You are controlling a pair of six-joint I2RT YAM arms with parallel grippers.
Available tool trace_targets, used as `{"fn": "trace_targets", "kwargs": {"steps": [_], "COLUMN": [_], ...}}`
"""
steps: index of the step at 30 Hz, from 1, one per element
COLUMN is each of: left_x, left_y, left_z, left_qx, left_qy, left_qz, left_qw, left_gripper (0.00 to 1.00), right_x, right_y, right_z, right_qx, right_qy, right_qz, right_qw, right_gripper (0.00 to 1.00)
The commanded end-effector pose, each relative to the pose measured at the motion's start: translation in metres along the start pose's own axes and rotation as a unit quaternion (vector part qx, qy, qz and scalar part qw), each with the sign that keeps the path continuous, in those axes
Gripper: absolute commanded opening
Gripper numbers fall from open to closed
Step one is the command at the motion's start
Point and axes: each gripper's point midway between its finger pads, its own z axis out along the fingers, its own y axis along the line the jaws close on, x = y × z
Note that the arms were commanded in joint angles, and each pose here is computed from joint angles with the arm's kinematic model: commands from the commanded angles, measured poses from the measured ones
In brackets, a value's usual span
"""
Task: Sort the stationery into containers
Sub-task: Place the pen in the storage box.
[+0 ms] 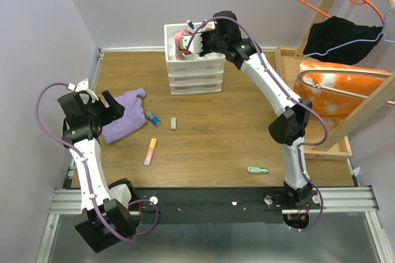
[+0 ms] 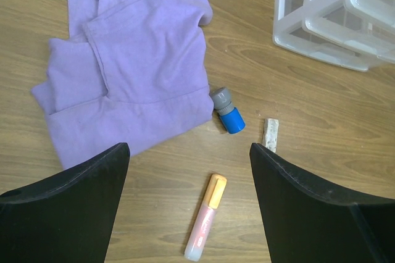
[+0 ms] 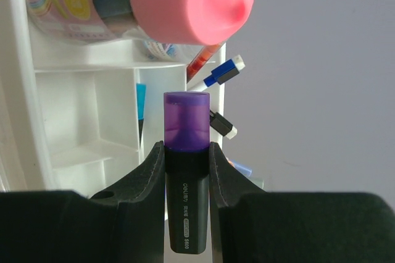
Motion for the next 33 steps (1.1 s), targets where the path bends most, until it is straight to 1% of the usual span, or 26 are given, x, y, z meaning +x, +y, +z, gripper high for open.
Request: {"fn": "trace_targets", "kwargs": {"steps": [1, 2, 5, 16, 22, 23, 27, 33], "left_x": [0.001, 0.001, 0.001, 0.0, 0.002, 0.002, 0.002, 0.004], "left_y": [0.002, 0.002, 0.004, 0.004, 0.005, 0.004, 0.005, 0.006], "left_z": [0.001, 0.001, 0.002, 0.004, 0.004, 0.004, 0.004, 0.004], "left_qx": [-0.001, -0.001, -0.004, -0.003, -0.004, -0.003, -0.006, -0.007], "left_qy": [-0.006, -0.005, -0.006, -0.008, -0.006, -0.007, -0.007, -0.006], "left_qz": [0.005, 0.004, 0.002, 0.002, 0.001, 0.002, 0.002, 0.002], "left_qw": [1.0, 1.0, 1.0, 1.0, 1.0, 1.0, 1.0, 1.0], "left_gripper": [0.88, 0.88, 0.88, 0.88, 0.88, 0.88, 0.88, 0.88], "right_x": [-0.002, -0.001, 0.002, 0.007, 0.009, 0.01, 0.012, 0.019], "right_y": [-0.006, -0.009, -0.011, 0.012, 0.015, 0.015, 0.021, 0.021], "right_z": [0.012, 0.014, 0.016, 0.024, 0.03, 0.03, 0.036, 0.04], "right_qx": [0.024, 0.034, 0.044, 0.01, 0.013, 0.013, 0.01, 0.017], "right_qy": [-0.016, -0.017, -0.011, -0.007, -0.004, -0.003, 0.0, 0.011], "right_qz": [0.014, 0.022, 0.022, 0.026, 0.025, 0.027, 0.029, 0.037], "right_qw": [0.999, 0.999, 0.999, 1.0, 1.0, 1.0, 1.0, 0.999], "right_gripper": [0.11, 0.17, 0.25, 0.24, 0.25, 0.27, 0.28, 0.38]}}
